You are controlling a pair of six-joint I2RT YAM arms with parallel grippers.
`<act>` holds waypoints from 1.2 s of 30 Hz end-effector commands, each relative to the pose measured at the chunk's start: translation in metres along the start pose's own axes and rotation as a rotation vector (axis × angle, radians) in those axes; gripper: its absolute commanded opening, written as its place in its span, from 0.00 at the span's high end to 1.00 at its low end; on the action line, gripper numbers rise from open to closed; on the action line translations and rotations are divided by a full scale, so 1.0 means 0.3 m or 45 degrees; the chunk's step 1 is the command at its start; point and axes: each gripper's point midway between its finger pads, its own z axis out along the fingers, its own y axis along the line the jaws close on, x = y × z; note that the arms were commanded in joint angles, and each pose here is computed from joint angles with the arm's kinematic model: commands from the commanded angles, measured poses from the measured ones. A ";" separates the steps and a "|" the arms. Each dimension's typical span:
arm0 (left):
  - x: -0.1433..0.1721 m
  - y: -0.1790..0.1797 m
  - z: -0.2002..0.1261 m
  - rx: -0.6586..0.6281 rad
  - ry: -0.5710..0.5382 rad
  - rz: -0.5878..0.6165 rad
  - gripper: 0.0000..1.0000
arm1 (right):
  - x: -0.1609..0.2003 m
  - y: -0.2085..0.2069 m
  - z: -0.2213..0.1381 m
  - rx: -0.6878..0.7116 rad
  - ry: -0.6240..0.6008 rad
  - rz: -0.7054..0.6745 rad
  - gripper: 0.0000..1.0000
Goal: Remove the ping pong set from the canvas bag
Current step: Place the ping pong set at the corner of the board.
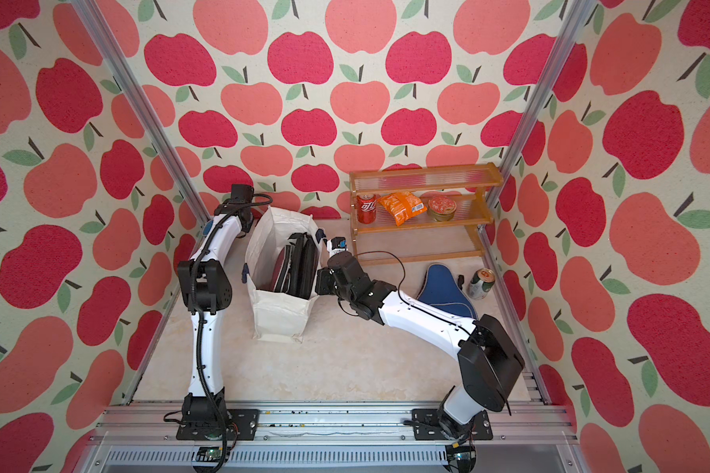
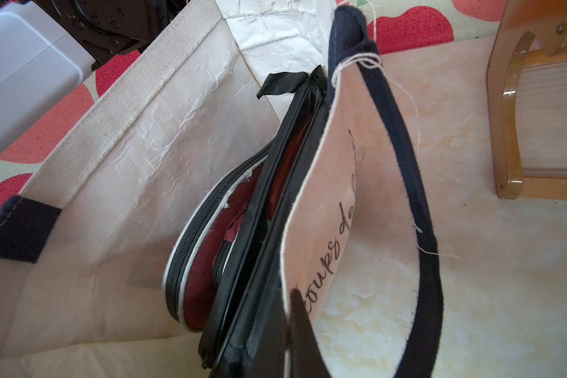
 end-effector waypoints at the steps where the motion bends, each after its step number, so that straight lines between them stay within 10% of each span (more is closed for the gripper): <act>1: -0.022 -0.024 0.050 -0.018 -0.038 -0.033 1.00 | 0.006 -0.025 -0.017 0.047 0.035 -0.038 1.00; 16: 0.044 -0.139 0.130 0.076 0.037 -0.108 0.93 | 0.003 -0.021 -0.010 0.075 0.030 -0.041 1.00; 26: -0.015 -0.180 0.070 0.138 0.005 -0.198 0.54 | -0.017 -0.031 -0.027 0.086 0.007 -0.071 1.00; 36: -0.133 -0.054 -0.138 0.481 -0.091 -0.635 0.06 | -0.023 -0.042 -0.036 0.095 0.007 -0.087 1.00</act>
